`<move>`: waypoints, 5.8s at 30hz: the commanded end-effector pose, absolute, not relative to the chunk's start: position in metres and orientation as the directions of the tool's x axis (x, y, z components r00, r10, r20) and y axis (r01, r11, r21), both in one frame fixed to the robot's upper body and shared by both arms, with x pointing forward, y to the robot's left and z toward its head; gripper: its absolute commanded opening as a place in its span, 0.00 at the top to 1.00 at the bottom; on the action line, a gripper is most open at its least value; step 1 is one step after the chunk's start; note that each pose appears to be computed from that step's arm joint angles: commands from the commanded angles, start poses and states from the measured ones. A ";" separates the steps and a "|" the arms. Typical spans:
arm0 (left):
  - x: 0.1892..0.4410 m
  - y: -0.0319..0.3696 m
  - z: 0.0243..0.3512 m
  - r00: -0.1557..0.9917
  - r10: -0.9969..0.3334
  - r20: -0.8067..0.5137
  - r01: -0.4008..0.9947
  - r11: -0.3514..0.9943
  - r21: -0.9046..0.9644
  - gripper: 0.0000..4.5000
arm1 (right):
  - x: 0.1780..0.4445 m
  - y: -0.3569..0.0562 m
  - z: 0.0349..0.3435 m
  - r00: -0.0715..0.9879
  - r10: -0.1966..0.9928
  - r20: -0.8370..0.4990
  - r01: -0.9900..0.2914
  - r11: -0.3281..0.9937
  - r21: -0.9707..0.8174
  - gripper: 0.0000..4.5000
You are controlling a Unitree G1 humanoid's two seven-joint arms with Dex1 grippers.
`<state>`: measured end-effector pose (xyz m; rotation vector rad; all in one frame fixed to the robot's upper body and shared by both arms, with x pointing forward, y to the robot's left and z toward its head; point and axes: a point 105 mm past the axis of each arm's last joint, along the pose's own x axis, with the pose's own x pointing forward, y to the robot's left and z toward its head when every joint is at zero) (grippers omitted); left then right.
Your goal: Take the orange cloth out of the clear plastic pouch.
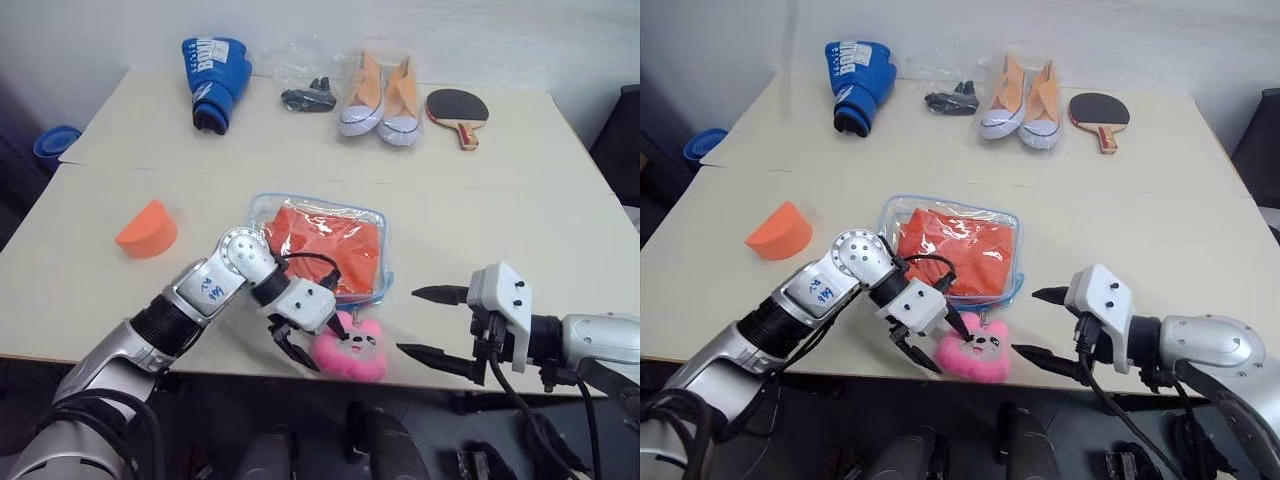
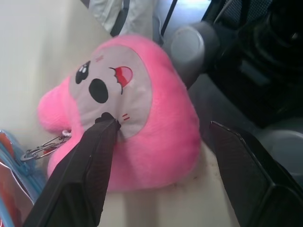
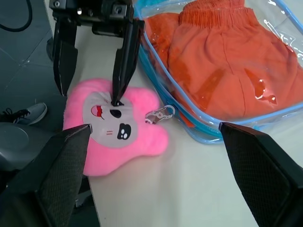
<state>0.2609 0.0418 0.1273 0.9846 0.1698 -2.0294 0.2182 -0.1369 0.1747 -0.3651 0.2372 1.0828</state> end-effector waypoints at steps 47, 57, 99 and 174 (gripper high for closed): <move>0.304 0.090 0.168 0.082 -0.844 -0.531 0.945 -0.104 0.311 1.00 | 0.306 -0.139 0.152 0.488 0.741 -0.461 -0.717 0.040 -0.695 1.00; 0.311 0.177 0.197 0.357 -0.825 -0.437 0.933 0.296 0.204 1.00 | 0.301 -0.181 0.157 0.512 0.697 -0.502 -0.686 -0.020 -0.727 1.00; 0.304 0.274 0.209 0.547 -0.748 -0.377 0.817 0.575 0.043 0.06 | 0.249 -0.181 0.186 0.583 0.761 -0.286 -0.752 0.371 -0.545 0.01; 0.322 0.029 0.182 0.272 -0.933 -0.235 0.962 0.258 0.089 1.00 | 0.297 -0.145 0.135 0.798 0.532 -0.284 -0.574 0.527 -0.627 0.50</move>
